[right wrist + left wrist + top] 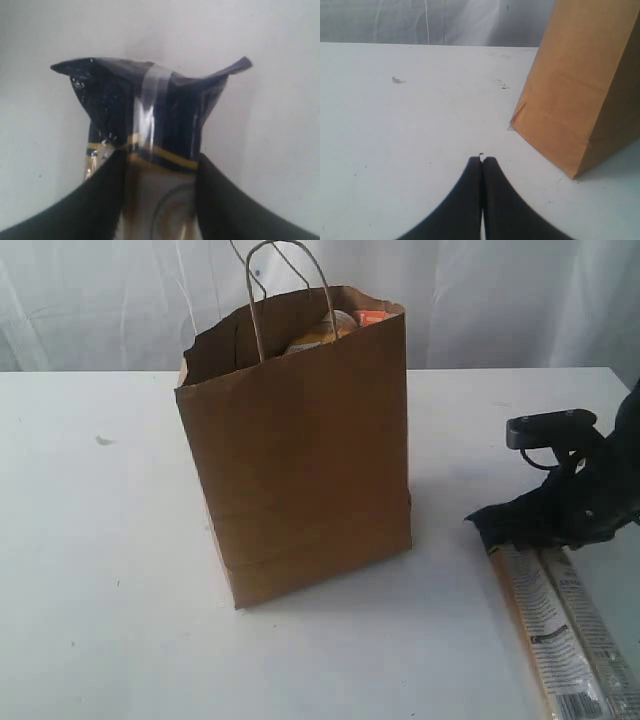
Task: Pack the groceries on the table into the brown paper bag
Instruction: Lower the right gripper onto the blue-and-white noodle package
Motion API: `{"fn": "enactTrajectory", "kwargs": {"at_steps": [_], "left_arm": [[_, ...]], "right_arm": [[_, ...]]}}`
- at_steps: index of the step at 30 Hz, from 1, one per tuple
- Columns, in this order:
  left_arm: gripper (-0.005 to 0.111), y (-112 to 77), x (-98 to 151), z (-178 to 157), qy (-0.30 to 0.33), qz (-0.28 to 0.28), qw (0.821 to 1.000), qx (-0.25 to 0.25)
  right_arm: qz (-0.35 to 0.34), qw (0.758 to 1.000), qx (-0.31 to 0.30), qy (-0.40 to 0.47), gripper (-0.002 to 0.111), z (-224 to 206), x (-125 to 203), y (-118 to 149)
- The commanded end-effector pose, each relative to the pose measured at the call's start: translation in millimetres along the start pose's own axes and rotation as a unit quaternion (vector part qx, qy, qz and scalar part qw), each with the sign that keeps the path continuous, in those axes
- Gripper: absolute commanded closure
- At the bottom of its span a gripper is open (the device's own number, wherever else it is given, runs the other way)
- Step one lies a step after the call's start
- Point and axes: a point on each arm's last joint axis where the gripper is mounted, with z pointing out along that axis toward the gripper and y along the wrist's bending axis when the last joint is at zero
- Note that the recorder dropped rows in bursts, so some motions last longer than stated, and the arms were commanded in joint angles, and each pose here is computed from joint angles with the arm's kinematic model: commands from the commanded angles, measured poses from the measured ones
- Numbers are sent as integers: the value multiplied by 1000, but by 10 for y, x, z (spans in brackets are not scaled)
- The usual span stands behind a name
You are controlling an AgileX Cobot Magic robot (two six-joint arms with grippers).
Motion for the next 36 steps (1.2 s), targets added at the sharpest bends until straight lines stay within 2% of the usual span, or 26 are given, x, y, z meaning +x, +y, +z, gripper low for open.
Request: {"fn": "enactTrajectory", "kwargs": {"at_steps": [1,10,14,24,30,34,36], "left_arm": [[107,2,14,0,1,-3,1000,-1],[107,2,14,0,1,-3,1000,-1],[107,2,14,0,1,-3,1000,-1],[107,2,14,0,1,-3,1000,-1],[107,2,14,0,1,-3,1000,-1],[107,2,14,0,1,-3,1000,-1],[107,2,14,0,1,-3,1000,-1]], "right_arm": [[-10,1000,-2,-7,32,-31,-10,58],[-7,1000,-2,-26,31,-3,-46,62],[0,1000,-15,-8,29,121,-14,153],[-39,999,-10,-11,22,265,-11,218],[-80,997,5,-4,11,330,5,190],[-82,997,5,14,11,428,49,188],[-82,996,4,20,15,468,67,188]]}}
